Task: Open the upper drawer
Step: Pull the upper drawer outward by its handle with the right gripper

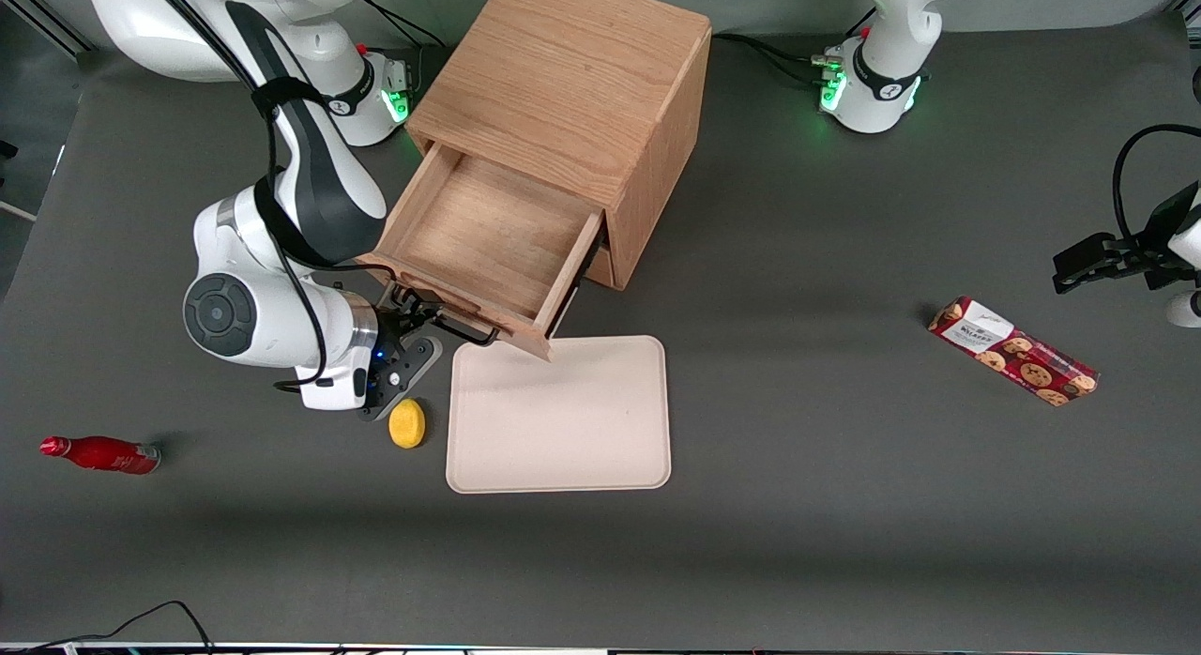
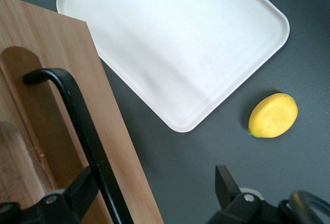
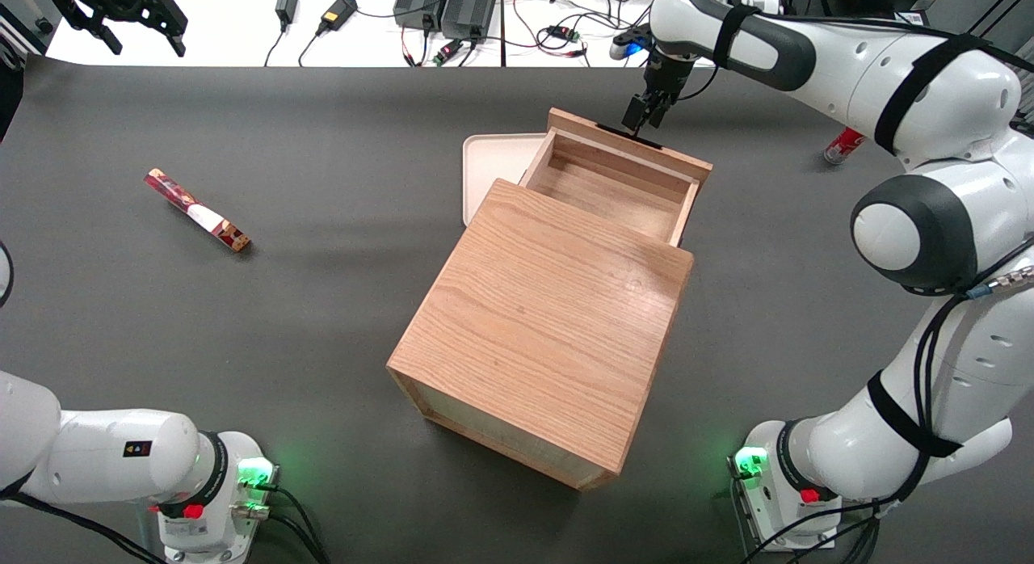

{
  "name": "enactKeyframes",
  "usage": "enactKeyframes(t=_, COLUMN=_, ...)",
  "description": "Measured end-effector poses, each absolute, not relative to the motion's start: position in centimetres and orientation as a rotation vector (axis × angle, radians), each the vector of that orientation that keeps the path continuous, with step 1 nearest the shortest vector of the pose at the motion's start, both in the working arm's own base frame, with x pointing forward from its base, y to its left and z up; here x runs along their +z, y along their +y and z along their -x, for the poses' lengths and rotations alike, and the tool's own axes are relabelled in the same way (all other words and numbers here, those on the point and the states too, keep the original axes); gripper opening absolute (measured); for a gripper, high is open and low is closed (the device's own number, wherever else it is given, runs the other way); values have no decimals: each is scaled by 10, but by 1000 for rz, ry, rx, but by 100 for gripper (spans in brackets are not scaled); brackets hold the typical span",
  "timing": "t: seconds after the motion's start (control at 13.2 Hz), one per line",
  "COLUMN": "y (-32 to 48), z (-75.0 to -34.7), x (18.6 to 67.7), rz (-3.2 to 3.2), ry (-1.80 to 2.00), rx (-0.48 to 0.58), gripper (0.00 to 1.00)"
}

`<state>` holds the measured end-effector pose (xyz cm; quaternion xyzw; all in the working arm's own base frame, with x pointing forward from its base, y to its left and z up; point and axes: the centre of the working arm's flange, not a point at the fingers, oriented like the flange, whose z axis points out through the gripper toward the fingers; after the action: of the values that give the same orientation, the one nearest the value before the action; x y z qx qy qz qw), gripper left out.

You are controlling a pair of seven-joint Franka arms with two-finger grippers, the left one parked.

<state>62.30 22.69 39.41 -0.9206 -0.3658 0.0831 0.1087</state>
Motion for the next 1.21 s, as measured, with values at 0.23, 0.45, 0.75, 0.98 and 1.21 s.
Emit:
enactKeyframes(t=0.23, y=224, z=-627, x=393, rz=2707, ry=-1079, rx=239, gripper=100)
enactKeyframes(t=0.45, y=212, z=-634, x=393, rz=2718, ry=-1085, rx=233, gripper=100)
enactKeyframes(t=0.75, y=206, z=-643, x=391, rz=2722, ry=-1092, rx=219, gripper=100)
enactKeyframes(t=0.98, y=200, z=-649, x=392, rz=2714, ry=-1107, rx=203, gripper=100)
enactKeyframes(t=1.21, y=193, z=-655, x=391, rz=2705, ry=-1104, rx=192, gripper=100)
